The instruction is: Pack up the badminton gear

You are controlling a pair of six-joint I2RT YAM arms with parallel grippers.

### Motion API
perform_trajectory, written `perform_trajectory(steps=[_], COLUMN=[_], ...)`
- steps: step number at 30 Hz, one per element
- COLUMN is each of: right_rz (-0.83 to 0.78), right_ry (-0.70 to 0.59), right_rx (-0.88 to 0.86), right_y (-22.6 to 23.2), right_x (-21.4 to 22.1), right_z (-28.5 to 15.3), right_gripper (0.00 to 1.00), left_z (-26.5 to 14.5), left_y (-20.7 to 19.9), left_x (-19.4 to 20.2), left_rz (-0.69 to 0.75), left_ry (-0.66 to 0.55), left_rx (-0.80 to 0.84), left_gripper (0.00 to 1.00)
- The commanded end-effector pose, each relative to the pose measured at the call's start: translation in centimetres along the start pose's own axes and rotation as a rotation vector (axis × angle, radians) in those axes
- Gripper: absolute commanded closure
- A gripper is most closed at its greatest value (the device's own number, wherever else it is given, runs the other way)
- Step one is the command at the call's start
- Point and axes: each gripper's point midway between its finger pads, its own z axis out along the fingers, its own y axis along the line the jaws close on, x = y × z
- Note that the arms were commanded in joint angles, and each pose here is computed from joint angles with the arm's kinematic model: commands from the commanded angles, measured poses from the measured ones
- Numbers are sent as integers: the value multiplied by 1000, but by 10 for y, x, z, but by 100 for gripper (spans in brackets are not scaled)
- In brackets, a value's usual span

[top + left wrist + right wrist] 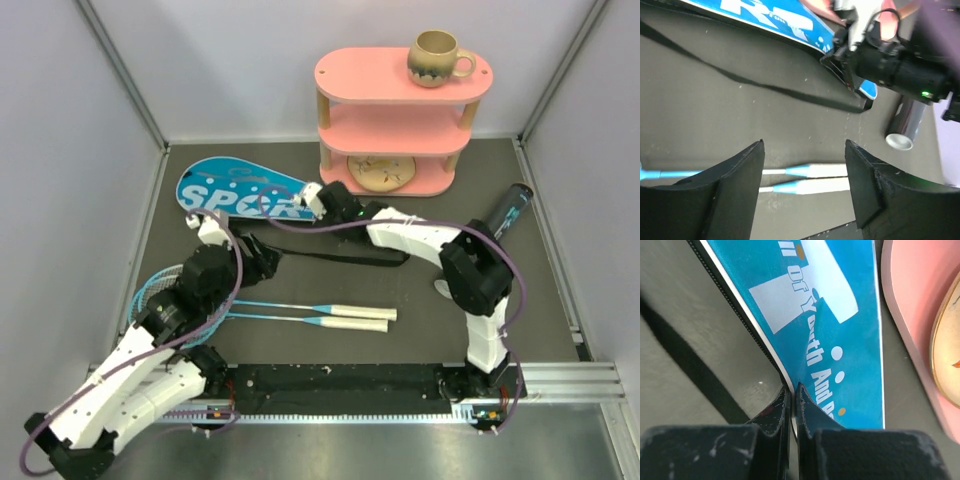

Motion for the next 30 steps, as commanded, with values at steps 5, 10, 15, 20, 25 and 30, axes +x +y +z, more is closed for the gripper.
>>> perform_trajectory(steps=[5, 10, 15, 20, 25, 30], right_rz=[555, 606, 670, 701, 695, 750], right_ry=[-190, -218, -212, -237, -262, -251], right_rx=[-407, -533, -606, -680, -715, -733], right_y=[-17, -7, -1, 10, 18, 20], right_x=[-67, -80, -83, -84, -82, -83], right_z=[-67, -79, -83, -87, -88, -87], right_gripper=[100, 100, 100, 100, 100, 100], left_z=[42, 81, 115, 154, 175, 179], left_y=[-44, -45, -41, -20, -18, -17], left_x=[-39, -40, -41, -30, -34, -17], left_rz=[-176, -297, -444, -485, -408, -404], left_ry=[-33, 39, 50, 58, 44, 95], left_rx=[328, 326, 296, 204, 215, 249], left_gripper=[35, 15, 16, 24, 29, 43])
